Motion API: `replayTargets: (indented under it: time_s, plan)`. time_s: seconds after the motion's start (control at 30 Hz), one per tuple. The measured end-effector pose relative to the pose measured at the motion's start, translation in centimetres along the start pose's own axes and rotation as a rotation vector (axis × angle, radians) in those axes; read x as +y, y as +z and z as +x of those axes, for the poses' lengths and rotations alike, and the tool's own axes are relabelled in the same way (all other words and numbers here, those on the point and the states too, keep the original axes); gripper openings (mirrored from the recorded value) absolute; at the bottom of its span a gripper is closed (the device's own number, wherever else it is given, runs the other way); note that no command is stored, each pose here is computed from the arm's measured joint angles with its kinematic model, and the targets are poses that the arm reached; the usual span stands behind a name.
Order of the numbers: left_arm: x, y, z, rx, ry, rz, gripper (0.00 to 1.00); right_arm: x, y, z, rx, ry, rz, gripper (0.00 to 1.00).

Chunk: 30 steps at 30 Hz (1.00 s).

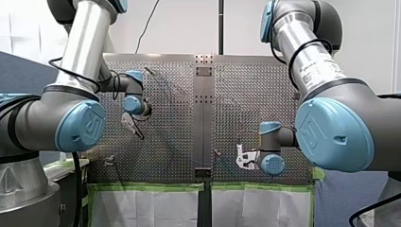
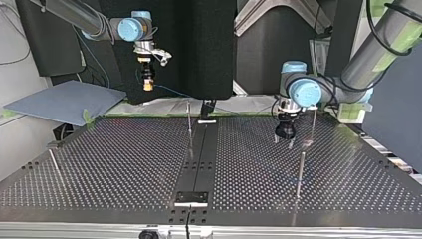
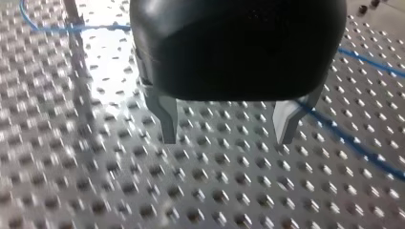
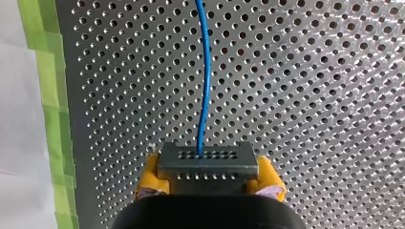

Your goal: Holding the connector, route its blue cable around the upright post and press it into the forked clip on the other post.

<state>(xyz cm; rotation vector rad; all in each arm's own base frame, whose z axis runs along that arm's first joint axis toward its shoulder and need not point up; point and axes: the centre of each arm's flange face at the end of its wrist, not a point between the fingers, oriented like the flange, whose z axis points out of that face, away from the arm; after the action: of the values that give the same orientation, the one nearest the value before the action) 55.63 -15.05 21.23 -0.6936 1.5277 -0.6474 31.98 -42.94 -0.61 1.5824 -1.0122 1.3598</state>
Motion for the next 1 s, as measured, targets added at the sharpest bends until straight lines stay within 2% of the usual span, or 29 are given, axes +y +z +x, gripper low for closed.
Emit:
replayTargets:
  time_s: [0.13, 0.33, 0.63, 1.0]
  plan:
    - [1.3, 0.2, 1.1, 0.014, -0.008, -0.024, 1.0, 0.0, 0.0, 0.0, 0.0, 0.0, 0.0, 0.0]
    - [2.3, 0.0, 1.8, 0.023, 0.001, -0.047, 1.0, 0.0, 0.0, 0.0, 0.0, 0.0, 0.0, 0.0]
    - [3.7, -1.1, 2.4, 0.022, 0.036, -0.086, 1.0, 0.0, 0.0, -0.1, -0.001, 0.0, 0.0, 0.0]
    - [3.5, -2.4, 4.2, 0.093, 0.095, -0.075, 1.0, -0.1, 0.0, -0.1, -0.002, 0.0, 0.001, 0.0]
